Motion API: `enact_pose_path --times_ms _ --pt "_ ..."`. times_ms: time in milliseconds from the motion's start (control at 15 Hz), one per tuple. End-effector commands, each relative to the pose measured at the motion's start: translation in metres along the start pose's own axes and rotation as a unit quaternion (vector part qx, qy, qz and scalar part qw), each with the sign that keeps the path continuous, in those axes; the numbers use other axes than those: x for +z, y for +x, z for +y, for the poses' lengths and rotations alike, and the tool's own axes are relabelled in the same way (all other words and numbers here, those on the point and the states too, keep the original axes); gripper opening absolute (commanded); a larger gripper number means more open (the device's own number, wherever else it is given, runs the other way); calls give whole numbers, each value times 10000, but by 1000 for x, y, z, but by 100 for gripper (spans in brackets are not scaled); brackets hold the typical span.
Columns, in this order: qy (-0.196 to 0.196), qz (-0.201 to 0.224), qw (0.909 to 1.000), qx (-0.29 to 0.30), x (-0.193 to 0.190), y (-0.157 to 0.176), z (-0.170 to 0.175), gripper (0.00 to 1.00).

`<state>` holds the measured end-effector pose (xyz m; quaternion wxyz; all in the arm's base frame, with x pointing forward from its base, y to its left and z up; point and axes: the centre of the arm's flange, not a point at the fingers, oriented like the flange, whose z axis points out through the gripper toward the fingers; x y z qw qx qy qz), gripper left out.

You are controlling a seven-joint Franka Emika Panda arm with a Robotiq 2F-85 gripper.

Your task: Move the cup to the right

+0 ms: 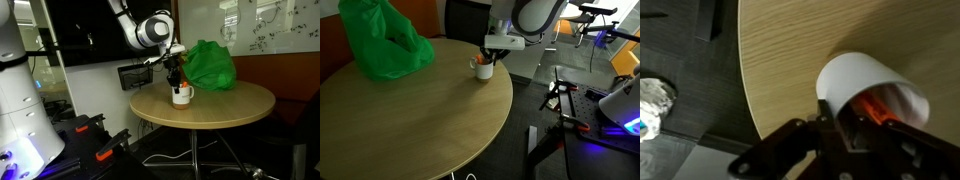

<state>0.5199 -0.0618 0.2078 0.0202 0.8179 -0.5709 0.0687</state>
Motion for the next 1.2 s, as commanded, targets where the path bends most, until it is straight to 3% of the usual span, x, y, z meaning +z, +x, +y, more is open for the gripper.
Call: enact_pose_path --times_ms 0,267,400,467,667,733,867,1133 --pt "149 73 9998 134 -8 7 -1 51" --pt "280 133 9995 52 -38 14 -6 81" --pt "113 76 9998 118 -56 16 -11 96" --pt "-71 54 9999 132 -64 16 -12 99" --pt "-770 113 9969 74 -94 13 -6 100" --pt "-842 225 9962 94 -103 12 -3 100" --pt "-853 527 9949 83 -127 12 4 100" --pt "-420 427 9977 -329 -166 4 9 100"
